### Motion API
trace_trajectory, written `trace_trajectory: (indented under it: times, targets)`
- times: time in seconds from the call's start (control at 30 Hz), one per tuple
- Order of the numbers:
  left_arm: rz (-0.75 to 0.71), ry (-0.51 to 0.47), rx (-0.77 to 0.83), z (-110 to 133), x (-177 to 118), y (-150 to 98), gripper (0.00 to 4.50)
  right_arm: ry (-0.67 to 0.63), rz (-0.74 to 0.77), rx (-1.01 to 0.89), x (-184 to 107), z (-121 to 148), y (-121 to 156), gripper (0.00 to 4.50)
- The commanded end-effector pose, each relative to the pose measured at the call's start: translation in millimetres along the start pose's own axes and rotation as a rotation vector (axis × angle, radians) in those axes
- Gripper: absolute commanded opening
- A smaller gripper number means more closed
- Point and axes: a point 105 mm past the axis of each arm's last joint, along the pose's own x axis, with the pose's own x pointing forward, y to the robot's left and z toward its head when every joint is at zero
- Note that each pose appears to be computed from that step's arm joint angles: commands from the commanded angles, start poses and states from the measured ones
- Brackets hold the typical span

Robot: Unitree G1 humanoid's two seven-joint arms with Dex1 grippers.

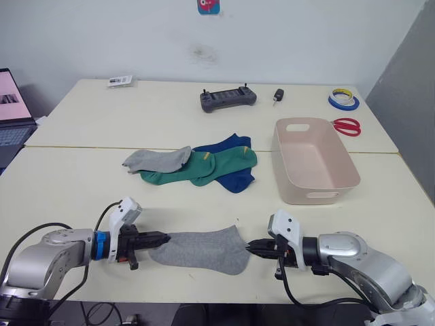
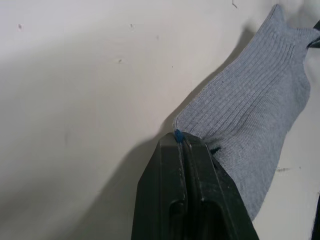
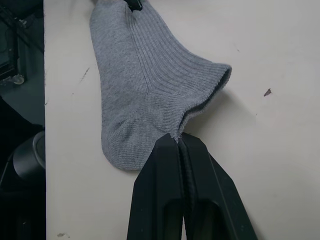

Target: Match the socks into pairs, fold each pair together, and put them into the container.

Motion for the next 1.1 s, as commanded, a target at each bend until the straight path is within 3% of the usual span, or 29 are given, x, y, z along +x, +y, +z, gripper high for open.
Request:
trace_trajectory:
  times: [0.03,0.53,0.6,0.73,0.97,1.1]
  targets:
    - [0.005,-0.037,0.038,13.9,0.7,0.8,0.00,-0.045,-0.032,-0.040,-6.4,16.0,-7.1,0.03]
    - [0.060,-0.036,0.106,16.0,11.2,13.4,0.00,0.006,-0.105,-0.022,-2.3,6.2,-27.3,0.03]
    - [0.072,-0.013,0.121,10.7,10.2,16.3,0.00,0.007,-0.128,-0.026,-2.8,6.6,-31.6,0.48]
    - [0.083,-0.026,0.153,8.4,7.9,17.1,0.89,0.003,-0.128,-0.034,-5.1,8.6,-31.9,1.73]
    - [0.171,-0.109,0.088,11.2,-19.2,22.2,2.96,-0.033,-0.158,-0.129,-19.1,25.7,-36.6,4.38]
    - [0.260,-0.185,0.032,15.1,-38.2,28.9,4.12,-0.076,-0.159,-0.201,-25.8,44.3,-39.3,4.50]
